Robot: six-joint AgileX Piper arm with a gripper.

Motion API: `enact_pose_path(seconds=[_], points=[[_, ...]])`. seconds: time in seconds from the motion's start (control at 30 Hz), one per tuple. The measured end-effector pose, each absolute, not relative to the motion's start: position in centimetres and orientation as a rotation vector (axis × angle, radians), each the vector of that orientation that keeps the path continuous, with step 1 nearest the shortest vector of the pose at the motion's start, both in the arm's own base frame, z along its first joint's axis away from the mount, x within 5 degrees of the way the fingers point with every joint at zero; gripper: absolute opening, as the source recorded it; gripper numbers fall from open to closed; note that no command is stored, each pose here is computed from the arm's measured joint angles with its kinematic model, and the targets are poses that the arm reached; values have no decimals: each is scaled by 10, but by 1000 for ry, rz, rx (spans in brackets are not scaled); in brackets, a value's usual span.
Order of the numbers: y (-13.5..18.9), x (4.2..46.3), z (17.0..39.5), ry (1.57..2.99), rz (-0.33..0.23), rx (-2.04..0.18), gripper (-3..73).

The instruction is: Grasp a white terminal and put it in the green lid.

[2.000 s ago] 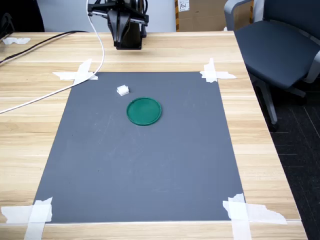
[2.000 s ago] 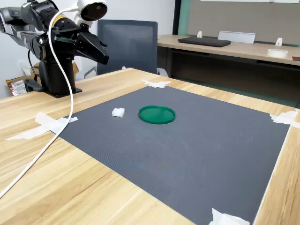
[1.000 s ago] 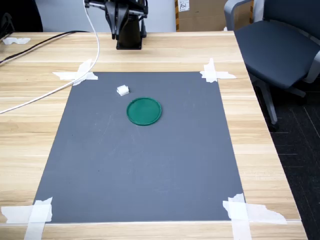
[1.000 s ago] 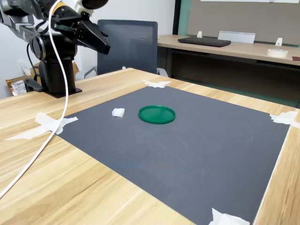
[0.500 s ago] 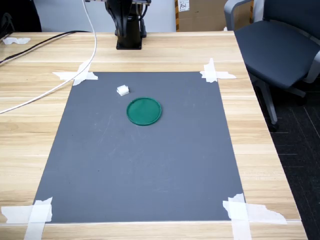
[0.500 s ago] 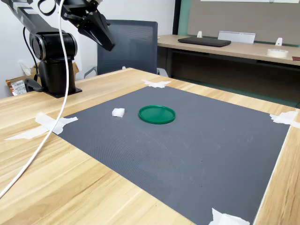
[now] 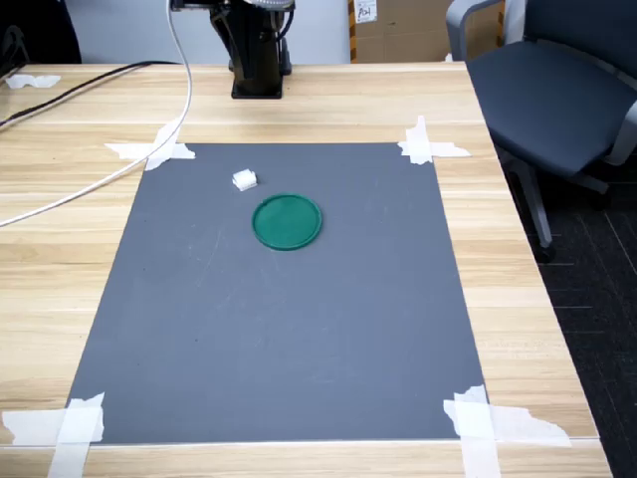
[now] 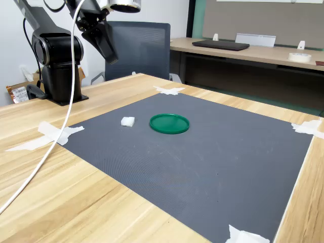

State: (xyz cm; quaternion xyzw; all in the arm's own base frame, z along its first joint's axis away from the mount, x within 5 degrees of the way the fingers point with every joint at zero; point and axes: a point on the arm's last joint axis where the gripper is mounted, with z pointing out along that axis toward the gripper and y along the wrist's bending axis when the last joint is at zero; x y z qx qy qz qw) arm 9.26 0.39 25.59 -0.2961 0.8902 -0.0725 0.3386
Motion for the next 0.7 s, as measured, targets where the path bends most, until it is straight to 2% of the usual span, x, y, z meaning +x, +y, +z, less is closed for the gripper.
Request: enact_pose_path(seconds=[0.3, 0.53, 0.7], points=[[4, 103, 253, 2347, -183, -946, -28], [13, 119, 269, 2313, -47, -1117, -28], [13, 130, 265, 2379, 22, -1186, -19]])
